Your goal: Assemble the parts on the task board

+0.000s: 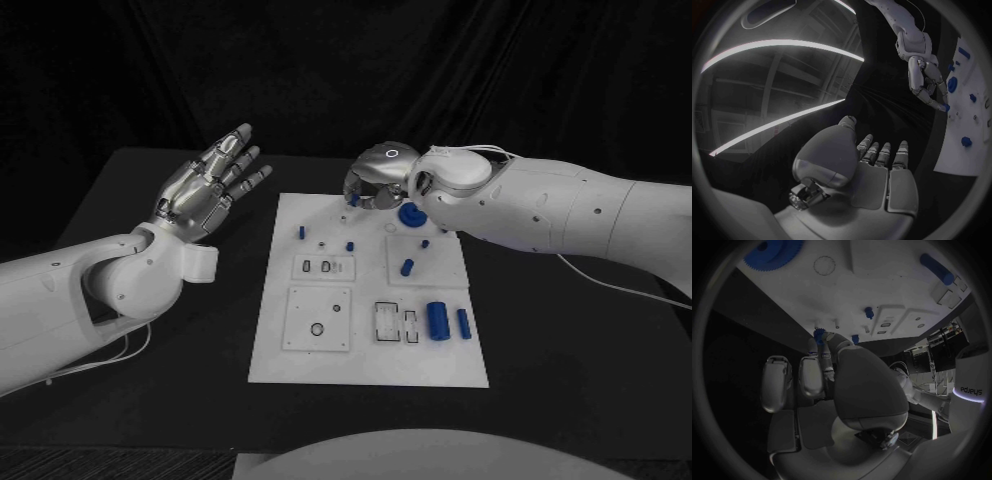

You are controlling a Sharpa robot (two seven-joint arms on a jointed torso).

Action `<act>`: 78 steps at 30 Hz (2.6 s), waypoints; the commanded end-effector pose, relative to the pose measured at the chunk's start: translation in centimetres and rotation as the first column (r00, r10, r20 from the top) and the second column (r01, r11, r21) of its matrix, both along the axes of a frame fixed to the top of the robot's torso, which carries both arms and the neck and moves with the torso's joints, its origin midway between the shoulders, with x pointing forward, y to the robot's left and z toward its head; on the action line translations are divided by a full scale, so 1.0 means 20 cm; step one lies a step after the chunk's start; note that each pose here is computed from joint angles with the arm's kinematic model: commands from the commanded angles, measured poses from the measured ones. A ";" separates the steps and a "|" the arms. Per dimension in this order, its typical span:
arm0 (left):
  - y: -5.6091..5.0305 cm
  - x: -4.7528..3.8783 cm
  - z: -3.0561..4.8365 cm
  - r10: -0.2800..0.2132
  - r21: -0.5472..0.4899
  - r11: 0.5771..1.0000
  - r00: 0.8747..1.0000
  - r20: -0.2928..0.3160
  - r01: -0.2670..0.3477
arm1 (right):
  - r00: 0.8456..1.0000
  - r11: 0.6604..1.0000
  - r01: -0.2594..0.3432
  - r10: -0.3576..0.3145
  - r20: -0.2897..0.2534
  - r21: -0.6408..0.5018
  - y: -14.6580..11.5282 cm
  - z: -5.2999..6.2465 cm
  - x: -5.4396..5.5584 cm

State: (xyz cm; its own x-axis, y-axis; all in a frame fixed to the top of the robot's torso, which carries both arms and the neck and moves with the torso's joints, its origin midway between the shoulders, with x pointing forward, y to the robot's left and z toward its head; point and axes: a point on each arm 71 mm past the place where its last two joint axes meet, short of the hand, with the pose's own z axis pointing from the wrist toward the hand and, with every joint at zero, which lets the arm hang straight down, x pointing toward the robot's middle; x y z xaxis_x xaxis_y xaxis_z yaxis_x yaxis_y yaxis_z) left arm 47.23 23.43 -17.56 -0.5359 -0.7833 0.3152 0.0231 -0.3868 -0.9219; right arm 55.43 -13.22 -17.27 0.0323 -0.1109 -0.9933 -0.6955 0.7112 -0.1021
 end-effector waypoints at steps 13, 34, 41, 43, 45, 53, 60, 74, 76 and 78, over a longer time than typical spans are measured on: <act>-0.01 -0.002 0.019 0.011 -0.034 0.999 0.999 0.046 -0.010 | 0.999 0.999 0.048 -0.048 0.015 0.001 -0.02 0.01 0.03; -0.02 0.002 0.014 -0.003 -0.030 1.000 0.999 0.034 0.005 | 0.998 0.998 0.066 -0.066 0.025 -0.003 0.01 0.00 0.07; -0.03 0.006 0.012 -0.011 -0.031 0.999 0.999 0.032 0.012 | 0.997 0.998 0.070 -0.069 0.020 -0.007 0.02 -0.01 0.07; -0.03 0.006 0.012 -0.013 -0.031 0.999 0.999 0.032 0.014 | 0.997 0.997 0.071 -0.070 0.018 -0.008 0.02 -0.01 0.07; -0.03 0.007 0.011 -0.015 -0.031 0.999 0.999 0.031 0.016 | 0.997 0.997 0.072 -0.072 0.013 -0.011 0.02 -0.02 0.07; -0.02 0.012 0.009 -0.015 -0.030 0.999 0.999 0.030 0.016 | 0.997 0.997 0.074 -0.074 -0.002 -0.021 0.03 -0.04 0.07; -0.02 0.014 0.008 -0.018 -0.030 0.999 0.999 0.028 0.018 | 0.997 0.996 0.080 -0.080 -0.009 -0.026 0.03 -0.05 0.07; -0.02 0.020 0.003 -0.022 -0.025 0.999 1.000 0.021 0.022 | 0.996 0.996 0.082 -0.083 -0.025 -0.037 0.05 -0.08 0.07; -0.02 0.021 0.002 -0.023 -0.025 0.999 1.000 0.021 0.023 | 0.996 0.996 0.083 -0.084 -0.028 -0.039 0.05 -0.08 0.07; -0.02 0.022 0.001 -0.024 -0.024 0.999 1.000 0.020 0.025 | 0.996 0.996 0.083 -0.085 -0.031 -0.042 0.05 -0.09 0.07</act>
State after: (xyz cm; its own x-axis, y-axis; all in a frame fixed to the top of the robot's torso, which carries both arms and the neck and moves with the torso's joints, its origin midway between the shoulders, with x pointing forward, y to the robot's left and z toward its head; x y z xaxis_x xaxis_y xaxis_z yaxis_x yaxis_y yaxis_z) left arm 47.75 23.16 -17.67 -0.5471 -0.7748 0.3167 0.0213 -0.3911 -0.9201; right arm 56.75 -12.19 -18.72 0.0042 -0.1398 -0.9902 -0.6515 0.7508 -0.1087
